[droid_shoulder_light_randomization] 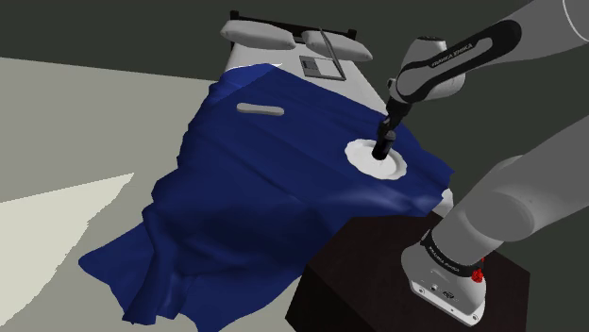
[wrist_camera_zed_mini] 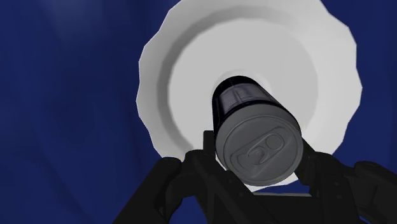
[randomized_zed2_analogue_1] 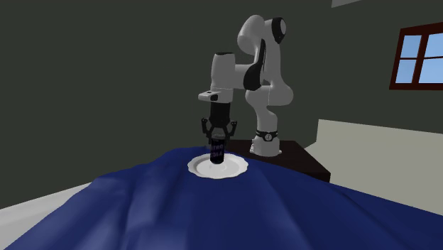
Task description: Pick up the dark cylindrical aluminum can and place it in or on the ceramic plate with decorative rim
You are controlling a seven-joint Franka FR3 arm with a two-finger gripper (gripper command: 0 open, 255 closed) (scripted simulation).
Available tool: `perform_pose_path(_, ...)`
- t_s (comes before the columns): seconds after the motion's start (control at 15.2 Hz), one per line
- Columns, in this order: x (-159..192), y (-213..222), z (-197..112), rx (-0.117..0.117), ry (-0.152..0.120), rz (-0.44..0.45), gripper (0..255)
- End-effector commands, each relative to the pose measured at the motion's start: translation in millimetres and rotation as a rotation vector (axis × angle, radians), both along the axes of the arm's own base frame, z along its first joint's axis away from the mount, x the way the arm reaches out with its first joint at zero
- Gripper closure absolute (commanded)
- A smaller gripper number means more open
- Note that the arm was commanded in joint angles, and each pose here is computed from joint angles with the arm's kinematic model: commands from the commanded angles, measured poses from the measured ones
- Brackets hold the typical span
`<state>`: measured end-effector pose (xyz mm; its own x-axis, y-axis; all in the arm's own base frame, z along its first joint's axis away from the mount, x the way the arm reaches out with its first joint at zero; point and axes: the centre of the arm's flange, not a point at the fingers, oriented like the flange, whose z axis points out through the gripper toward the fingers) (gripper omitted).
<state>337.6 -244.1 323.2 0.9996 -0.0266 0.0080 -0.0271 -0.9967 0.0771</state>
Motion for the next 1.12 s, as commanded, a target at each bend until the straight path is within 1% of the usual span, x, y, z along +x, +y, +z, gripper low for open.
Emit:
perform_pose_path(0.0,0.4,-0.4,-5.5,-0.001,-0.001,0.0,255)
perform_pose_path(0.46,0.4,-0.4,-5.5,-0.001,-0.001,0.0,255)
perform_pose_path(0.53,0.4,-0.4,-5.5,-0.001,-0.001,0.0,0)
perform_pose_path(0.86,0.4,-0.4,-5.5,-0.001,-0.001,0.0,0)
perform_pose_path(1.06,0.1,2.7,34.0,-0.001,-0.001,0.0,0)
